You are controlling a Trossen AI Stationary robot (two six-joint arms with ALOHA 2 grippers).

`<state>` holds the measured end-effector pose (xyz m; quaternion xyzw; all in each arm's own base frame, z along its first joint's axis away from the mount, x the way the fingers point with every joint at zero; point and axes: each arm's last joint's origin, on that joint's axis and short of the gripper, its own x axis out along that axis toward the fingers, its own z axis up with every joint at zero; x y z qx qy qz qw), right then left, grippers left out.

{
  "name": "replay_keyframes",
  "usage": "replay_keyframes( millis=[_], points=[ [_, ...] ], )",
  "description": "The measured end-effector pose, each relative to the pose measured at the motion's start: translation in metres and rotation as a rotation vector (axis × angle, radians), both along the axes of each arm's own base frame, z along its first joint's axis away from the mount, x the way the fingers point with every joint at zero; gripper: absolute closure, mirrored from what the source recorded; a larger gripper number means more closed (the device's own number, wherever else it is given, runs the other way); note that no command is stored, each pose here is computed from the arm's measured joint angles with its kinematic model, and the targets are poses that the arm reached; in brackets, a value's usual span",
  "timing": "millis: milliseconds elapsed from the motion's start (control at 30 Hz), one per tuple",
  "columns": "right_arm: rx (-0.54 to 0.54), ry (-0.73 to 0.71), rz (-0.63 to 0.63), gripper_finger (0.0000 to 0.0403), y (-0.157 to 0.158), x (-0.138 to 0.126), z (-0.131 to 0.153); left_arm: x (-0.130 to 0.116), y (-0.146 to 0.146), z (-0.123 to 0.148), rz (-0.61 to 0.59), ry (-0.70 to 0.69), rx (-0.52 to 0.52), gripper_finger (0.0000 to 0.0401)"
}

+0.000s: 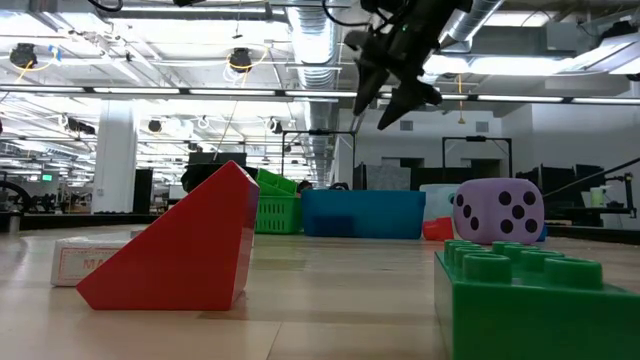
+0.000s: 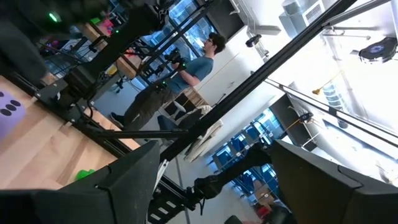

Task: Pick & Place Toys
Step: Put the small stud red game piece into the blue bin

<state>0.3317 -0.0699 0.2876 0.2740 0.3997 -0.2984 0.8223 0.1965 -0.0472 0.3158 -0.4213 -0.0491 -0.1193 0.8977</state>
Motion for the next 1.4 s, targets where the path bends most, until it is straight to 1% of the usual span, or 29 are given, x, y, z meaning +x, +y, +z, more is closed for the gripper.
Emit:
replay_keyframes(
  millis=[100, 167, 300, 400, 500, 567, 667, 767, 867, 1000, 1100, 1167, 1267, 1333, 1400],
  points=[
    [0.006, -0.001, 0.066, 0.0148, 0.022, 0.004, 0.000, 0.000, 0.000, 0.000, 0.009, 0.002, 0.001, 0.0100],
    [-0.001, -0.004, 0.087, 0.0148, 0.038, 0.006, 0.000, 0.000, 0.000, -0.001, 0.015, 0.009, 0.002, 0.0100],
    [-0.058, -0.035, 0.103, 0.0149, 0.080, 0.008, 0.002, 0.000, 0.000, -0.001, 0.019, 0.013, 0.019, 0.0100],
    [-0.094, -0.111, 0.139, 0.0149, 0.115, 0.010, 0.006, 0.000, 0.000, -0.002, 0.028, 0.006, 0.067, 0.0100],
    [-0.094, -0.233, 0.195, 0.0149, 0.152, 0.011, 0.013, 0.000, 0.001, -0.002, 0.039, 0.000, 0.105, 0.0100],
    [-0.063, -0.316, 0.210, 0.0149, 0.173, 0.009, 0.018, 0.000, 0.000, -0.002, 0.041, 0.001, 0.113, 0.0100],
    [0.018, -0.413, 0.204, 0.0149, 0.195, 0.008, 0.023, 0.001, 0.000, -0.004, 0.039, 0.023, 0.119, 0.0100],
    [0.032, -0.455, 0.243, 0.0149, 0.211, 0.007, 0.024, 0.001, 0.000, -0.005, 0.038, 0.032, 0.122, 0.0100],
    [0.033, -0.436, 0.288, 0.0149, 0.224, 0.005, 0.018, 0.001, 0.000, -0.007, 0.037, 0.050, 0.129, 0.0100],
    [0.132, -0.365, 0.330, 0.0149, 0.243, 0.015, -0.011, 0.001, -0.001, -0.011, 0.025, 0.099, 0.143, 0.0100],
    [0.246, -0.376, 0.332, 0.0149, 0.257, 0.025, -0.028, 0.001, -0.005, -0.018, -0.002, 0.157, 0.157, 0.0100],
    [0.296, -0.406, 0.363, 0.0149, 0.264, 0.032, -0.034, 0.002, -0.010, -0.024, -0.027, 0.202, 0.171, 0.0100],
    [0.325, -0.469, 0.391, 0.0149, 0.268, 0.037, -0.032, 0.006, -0.022, -0.031, -0.073, 0.238, 0.187, 0.0100],
    [0.314, -0.494, 0.405, 0.0149, 0.265, 0.037, -0.026, 0.011, -0.033, -0.039, -0.108, 0.264, 0.201, 0.0100],
    [0.279, -0.502, 0.428, 0.0149, 0.260, 0.035, -0.018, 0.016, -0.045, -0.047, -0.120, 0.287, 0.215, 0.0100]
  ],
)
